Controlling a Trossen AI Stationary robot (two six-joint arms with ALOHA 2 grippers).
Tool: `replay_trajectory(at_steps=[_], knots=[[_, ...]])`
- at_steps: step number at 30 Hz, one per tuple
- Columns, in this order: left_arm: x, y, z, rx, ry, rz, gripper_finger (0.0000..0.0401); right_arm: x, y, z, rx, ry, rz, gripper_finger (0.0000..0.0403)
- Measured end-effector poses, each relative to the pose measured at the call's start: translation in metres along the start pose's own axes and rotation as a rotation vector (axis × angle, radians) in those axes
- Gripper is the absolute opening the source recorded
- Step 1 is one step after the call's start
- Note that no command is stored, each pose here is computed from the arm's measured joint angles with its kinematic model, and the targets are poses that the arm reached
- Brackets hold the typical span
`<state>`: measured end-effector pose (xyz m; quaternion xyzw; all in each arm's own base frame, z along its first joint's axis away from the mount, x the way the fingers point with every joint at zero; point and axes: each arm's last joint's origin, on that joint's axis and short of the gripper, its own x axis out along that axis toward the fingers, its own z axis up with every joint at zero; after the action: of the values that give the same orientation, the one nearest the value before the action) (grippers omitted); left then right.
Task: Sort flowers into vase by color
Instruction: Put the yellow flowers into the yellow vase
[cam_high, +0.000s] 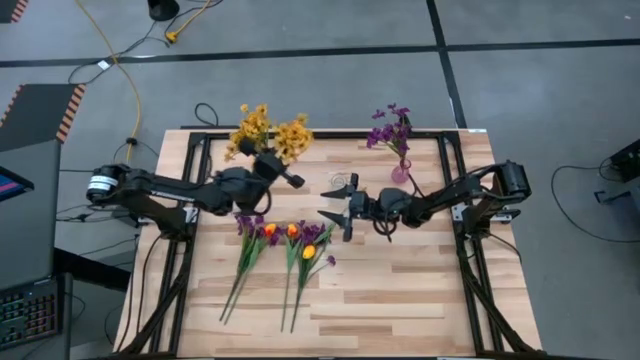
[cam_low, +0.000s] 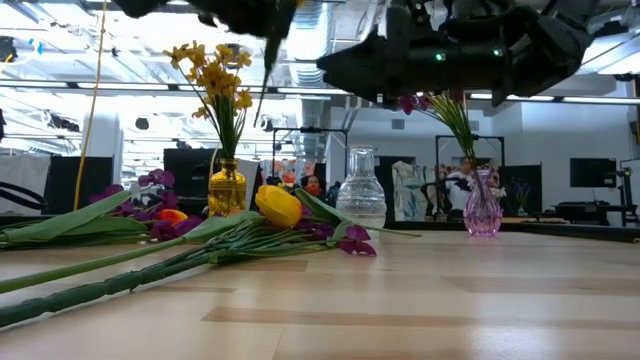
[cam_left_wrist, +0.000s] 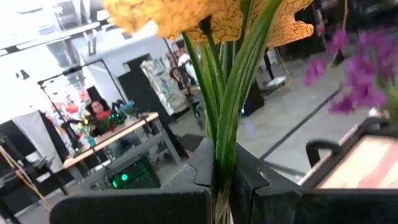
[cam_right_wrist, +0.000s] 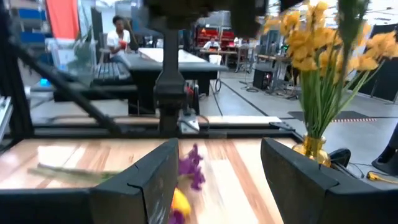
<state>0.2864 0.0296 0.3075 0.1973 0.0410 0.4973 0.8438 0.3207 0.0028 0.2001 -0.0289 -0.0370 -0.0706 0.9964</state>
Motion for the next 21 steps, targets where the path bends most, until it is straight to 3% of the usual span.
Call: replay_trajectory(at_steps=[9, 21], knots=[[-0.038, 0.035, 0.031, -0.039, -0.036, -0.047, 0.0000, 0.033, 0.003, 0.030, -0.049, 0.071, 0.006, 0.0255], [-0.081, 0.080, 0.037, -0.056, 0.021, -0.103, 0.0000, 0.056, 0.001, 0.068, -0.053, 0.064, -0.122, 0.0255]])
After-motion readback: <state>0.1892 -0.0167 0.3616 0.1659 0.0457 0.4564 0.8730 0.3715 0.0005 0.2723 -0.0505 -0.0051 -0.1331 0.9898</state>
